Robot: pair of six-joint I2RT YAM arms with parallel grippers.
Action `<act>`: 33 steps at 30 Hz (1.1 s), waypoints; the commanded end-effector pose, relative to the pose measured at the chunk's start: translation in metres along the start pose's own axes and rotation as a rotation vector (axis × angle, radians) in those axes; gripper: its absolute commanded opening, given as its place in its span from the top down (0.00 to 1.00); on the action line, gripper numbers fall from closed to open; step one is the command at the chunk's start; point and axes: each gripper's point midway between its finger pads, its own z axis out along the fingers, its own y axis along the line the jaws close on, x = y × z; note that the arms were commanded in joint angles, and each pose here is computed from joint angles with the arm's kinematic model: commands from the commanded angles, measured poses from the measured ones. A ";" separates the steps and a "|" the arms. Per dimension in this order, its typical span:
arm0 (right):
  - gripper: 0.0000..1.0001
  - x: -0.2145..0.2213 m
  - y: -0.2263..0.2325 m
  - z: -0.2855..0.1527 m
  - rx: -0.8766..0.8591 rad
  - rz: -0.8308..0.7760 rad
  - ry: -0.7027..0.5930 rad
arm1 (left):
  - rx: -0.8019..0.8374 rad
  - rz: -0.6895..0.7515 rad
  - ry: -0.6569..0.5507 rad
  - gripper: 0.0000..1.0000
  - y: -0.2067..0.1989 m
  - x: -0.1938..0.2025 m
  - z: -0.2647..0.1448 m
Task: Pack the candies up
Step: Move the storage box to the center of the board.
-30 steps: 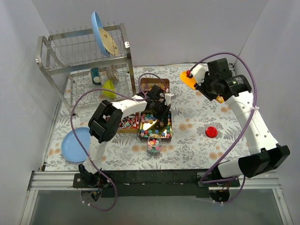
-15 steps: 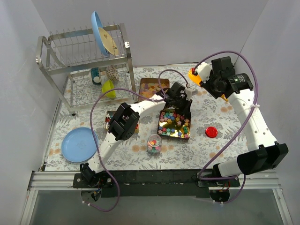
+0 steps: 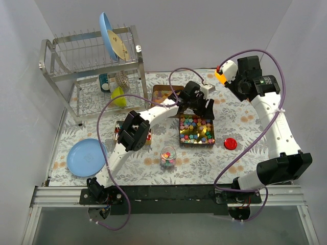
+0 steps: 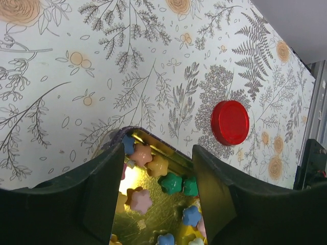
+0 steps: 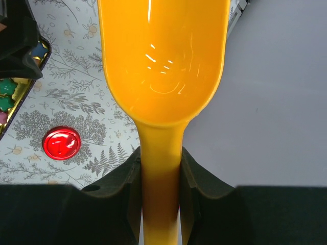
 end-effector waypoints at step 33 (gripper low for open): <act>0.99 -0.021 -0.024 -0.009 0.043 0.037 -0.080 | -0.084 -0.181 0.146 1.00 0.027 0.054 -0.115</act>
